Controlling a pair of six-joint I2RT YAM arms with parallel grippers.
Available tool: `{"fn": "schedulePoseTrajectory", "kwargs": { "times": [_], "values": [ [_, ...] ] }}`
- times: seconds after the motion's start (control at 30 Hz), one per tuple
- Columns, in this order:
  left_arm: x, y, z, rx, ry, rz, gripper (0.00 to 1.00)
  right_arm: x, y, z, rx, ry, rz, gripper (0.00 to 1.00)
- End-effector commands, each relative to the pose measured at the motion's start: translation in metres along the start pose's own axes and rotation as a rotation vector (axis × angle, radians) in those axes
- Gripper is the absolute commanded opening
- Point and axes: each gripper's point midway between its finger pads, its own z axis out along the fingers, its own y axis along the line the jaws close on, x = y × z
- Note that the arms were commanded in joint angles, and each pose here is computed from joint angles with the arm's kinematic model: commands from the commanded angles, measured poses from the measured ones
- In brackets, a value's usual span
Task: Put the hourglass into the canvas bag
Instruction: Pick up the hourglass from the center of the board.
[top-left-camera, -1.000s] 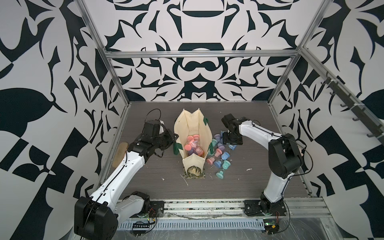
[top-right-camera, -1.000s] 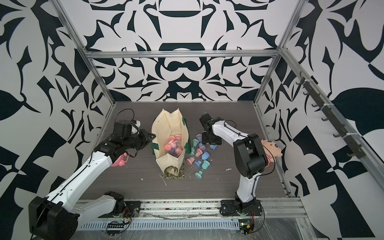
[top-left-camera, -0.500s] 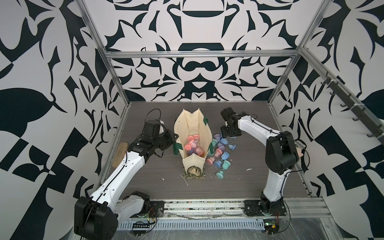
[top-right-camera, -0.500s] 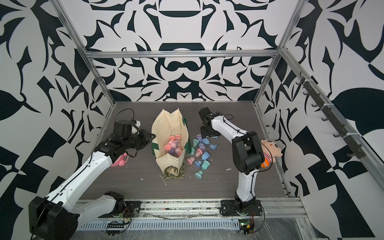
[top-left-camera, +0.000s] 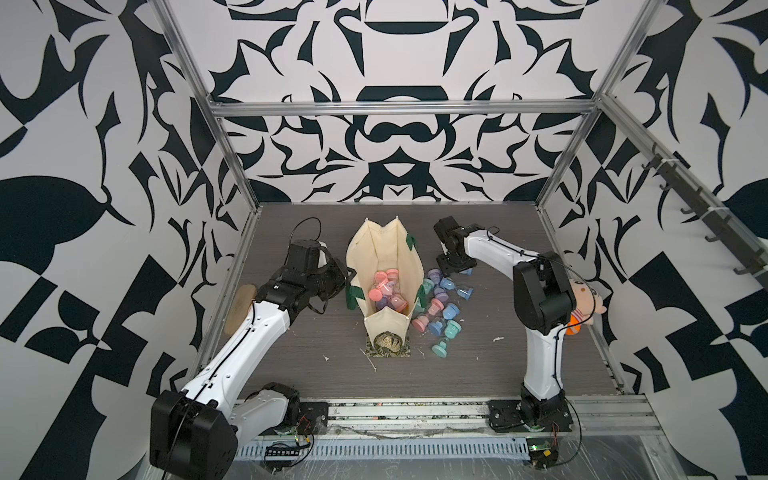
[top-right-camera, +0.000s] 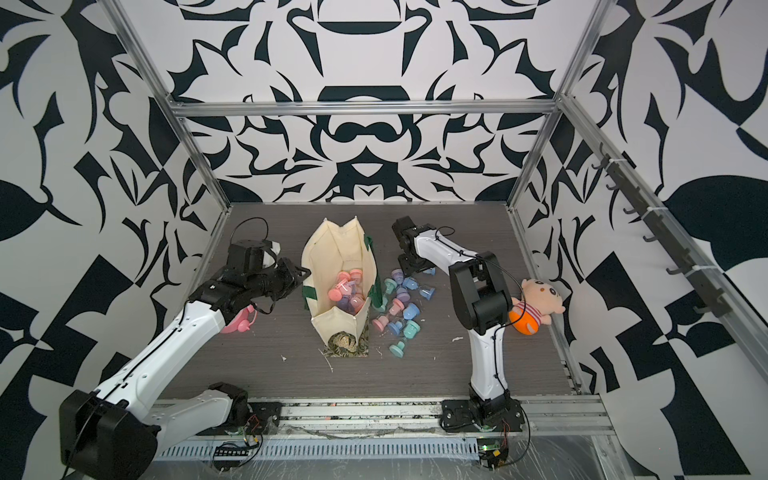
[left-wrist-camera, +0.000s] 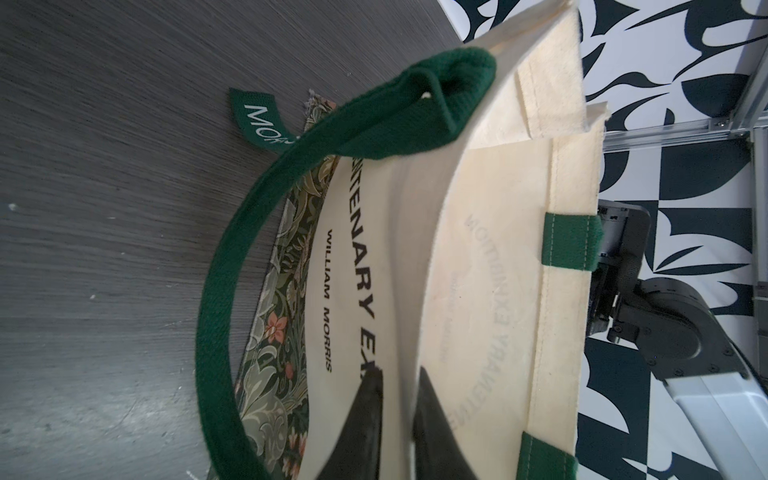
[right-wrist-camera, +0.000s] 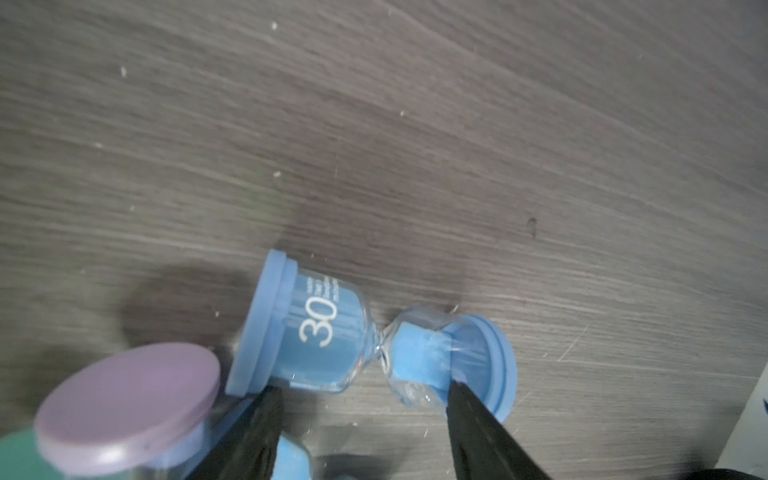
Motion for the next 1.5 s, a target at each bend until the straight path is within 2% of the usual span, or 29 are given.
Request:
{"fn": "schedulePoseTrajectory", "kwargs": {
  "times": [0.0, 0.2, 0.37, 0.67, 0.8, 0.93, 1.0, 1.17, 1.47],
  "values": [
    [-0.002, -0.002, 0.000, -0.003, 0.007, 0.010, 0.17, -0.018, -0.011, -0.005, 0.029, -0.043, -0.004, 0.68],
    [-0.001, -0.001, -0.001, -0.008, 0.010, 0.007, 0.17, -0.028, -0.021, 0.013, -0.030, -0.018, 0.058, 0.68],
    [-0.002, 0.002, 0.000, -0.015, 0.010, 0.003, 0.17, -0.019, -0.021, 0.030, -0.096, 0.037, 0.121, 0.61],
    [-0.001, 0.005, 0.005, -0.016, 0.019, -0.006, 0.17, 0.009, -0.018, 0.038, -0.135, 0.098, 0.248, 0.39],
    [0.000, 0.006, 0.004, -0.015, 0.020, -0.010, 0.22, 0.025, -0.017, 0.037, -0.143, 0.124, 0.323, 0.27],
    [0.001, 0.005, 0.004, -0.013, 0.028, -0.012, 0.27, 0.039, -0.018, 0.033, -0.148, 0.141, 0.382, 0.09],
    [0.001, 0.004, 0.002, -0.011, 0.025, -0.011, 0.27, 0.042, -0.019, 0.025, -0.149, 0.130, 0.403, 0.00],
    [0.000, 0.003, -0.003, -0.015, 0.015, -0.013, 0.27, 0.031, -0.029, -0.010, -0.156, 0.073, 0.431, 0.00],
    [-0.003, 0.005, -0.006, -0.013, 0.001, -0.024, 0.24, 0.025, -0.033, -0.115, -0.262, -0.118, 0.551, 0.00]
  ]
}}
